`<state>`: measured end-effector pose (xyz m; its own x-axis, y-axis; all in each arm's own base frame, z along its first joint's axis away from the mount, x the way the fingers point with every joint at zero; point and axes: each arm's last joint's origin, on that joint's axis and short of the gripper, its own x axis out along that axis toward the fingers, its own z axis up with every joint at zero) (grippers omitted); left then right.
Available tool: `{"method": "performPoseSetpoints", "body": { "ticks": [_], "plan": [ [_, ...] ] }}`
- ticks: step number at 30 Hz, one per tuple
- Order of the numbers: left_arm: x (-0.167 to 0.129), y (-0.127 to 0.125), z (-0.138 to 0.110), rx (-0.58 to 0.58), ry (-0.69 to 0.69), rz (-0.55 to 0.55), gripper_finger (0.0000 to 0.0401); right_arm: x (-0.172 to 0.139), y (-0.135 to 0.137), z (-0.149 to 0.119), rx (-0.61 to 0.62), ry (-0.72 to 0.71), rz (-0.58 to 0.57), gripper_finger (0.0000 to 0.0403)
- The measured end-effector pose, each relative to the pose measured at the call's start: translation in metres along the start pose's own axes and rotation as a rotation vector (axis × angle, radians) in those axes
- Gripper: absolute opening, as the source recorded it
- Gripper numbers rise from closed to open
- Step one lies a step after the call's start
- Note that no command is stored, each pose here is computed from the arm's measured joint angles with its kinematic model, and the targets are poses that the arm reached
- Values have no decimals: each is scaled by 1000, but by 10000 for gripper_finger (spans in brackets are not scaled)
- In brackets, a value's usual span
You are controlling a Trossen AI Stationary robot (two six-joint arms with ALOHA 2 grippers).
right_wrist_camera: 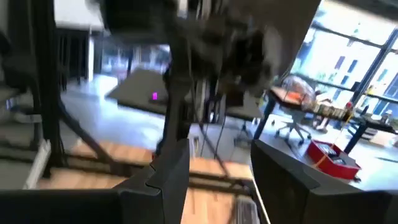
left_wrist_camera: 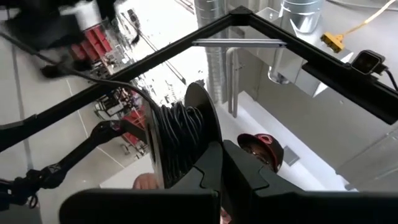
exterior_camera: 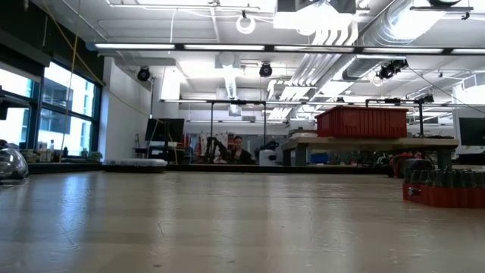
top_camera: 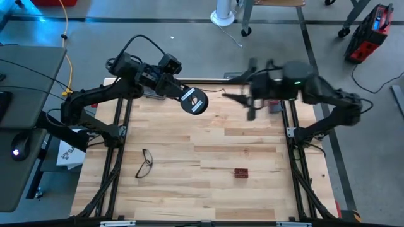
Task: Coil cords
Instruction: Uncoil the black wire from the spool
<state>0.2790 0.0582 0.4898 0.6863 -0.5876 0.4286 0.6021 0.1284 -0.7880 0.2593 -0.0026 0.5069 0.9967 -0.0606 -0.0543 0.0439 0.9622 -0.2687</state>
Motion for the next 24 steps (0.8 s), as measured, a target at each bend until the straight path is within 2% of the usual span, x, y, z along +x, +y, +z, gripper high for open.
{"method": "performPoseSetpoints", "body": {
  "ticks": [7,12,15,21,24],
  "plan": [
    [0,0,0,-5,2,-1,0,24,1,-4,-56,38,-49,164],
    [0,0,0,1,2,-1,0,23,1,-3,-53,29,-32,154],
    [0,0,0,5,2,-1,0,22,2,-2,-51,20,-29,127],
    [0,0,0,13,2,-1,0,22,4,-2,-48,23,-21,48],
    [0,0,0,9,1,-1,0,23,5,-3,-53,29,-19,31]
  ]
}}
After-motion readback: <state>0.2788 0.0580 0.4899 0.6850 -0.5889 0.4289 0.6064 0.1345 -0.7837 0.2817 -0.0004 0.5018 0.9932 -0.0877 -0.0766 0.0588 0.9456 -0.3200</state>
